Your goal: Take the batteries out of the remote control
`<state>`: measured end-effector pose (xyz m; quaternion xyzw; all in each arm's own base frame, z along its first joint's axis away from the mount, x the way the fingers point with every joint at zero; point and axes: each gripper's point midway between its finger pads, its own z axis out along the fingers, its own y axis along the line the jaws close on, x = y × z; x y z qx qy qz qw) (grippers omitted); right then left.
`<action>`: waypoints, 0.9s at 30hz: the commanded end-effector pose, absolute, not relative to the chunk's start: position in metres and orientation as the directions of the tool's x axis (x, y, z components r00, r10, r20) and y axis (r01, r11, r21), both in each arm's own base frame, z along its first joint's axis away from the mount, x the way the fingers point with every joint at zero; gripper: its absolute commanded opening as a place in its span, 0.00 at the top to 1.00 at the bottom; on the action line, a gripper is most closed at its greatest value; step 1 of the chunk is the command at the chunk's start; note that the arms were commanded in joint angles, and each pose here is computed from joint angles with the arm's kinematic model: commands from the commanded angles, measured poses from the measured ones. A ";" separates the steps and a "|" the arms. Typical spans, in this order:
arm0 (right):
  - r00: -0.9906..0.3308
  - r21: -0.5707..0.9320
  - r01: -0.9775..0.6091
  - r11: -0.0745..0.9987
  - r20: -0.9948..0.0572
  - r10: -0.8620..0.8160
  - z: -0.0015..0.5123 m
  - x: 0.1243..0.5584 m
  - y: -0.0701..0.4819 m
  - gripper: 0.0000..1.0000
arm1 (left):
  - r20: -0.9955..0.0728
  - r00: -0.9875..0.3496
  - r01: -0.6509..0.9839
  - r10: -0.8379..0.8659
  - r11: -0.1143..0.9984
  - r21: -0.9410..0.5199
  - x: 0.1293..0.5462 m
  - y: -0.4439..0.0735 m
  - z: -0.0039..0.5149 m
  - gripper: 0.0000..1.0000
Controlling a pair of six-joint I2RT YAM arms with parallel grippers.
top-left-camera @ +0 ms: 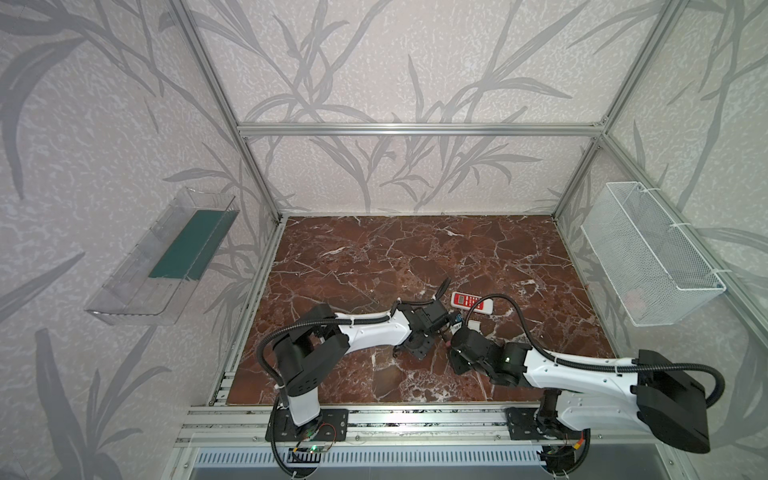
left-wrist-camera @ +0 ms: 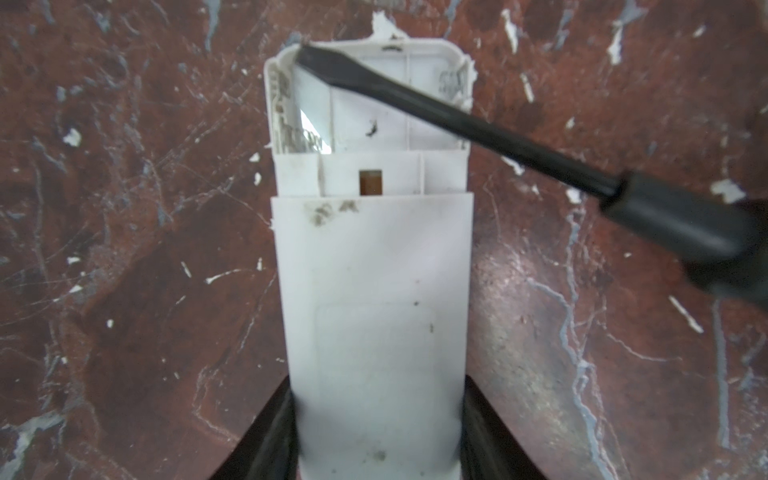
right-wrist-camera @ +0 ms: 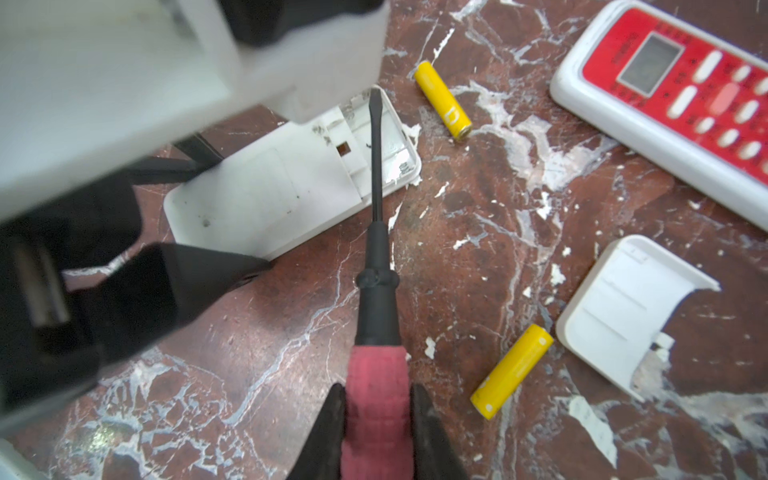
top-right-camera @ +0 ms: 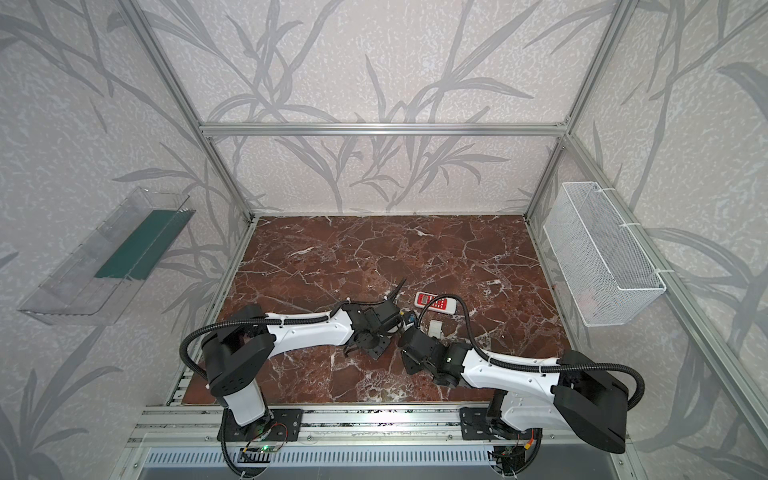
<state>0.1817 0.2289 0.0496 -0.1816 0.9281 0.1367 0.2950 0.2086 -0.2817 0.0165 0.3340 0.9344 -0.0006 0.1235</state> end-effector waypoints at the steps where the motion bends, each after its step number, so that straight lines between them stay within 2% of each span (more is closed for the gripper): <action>1: -0.756 0.144 -0.385 0.912 -0.616 -0.222 0.053 0.186 0.220 1.00 | -0.039 -0.735 0.668 0.677 0.733 0.125 0.179 -0.251 -0.011 0.67; 12: -0.758 0.104 -0.343 0.933 -0.617 -0.210 0.056 0.191 0.192 1.00 | -0.069 -0.812 0.565 0.579 0.811 0.155 0.202 -0.230 -0.009 0.62; 21: -0.754 0.100 -0.328 0.939 -0.627 -0.196 0.061 0.193 0.178 1.00 | -0.113 -0.910 0.388 0.399 0.915 0.106 0.242 -0.203 -0.001 0.59; 27: -0.764 0.112 -0.344 0.932 -0.610 -0.209 0.057 0.196 0.181 1.00 | -0.115 -0.939 0.305 0.324 0.939 0.159 0.272 -0.172 0.003 0.57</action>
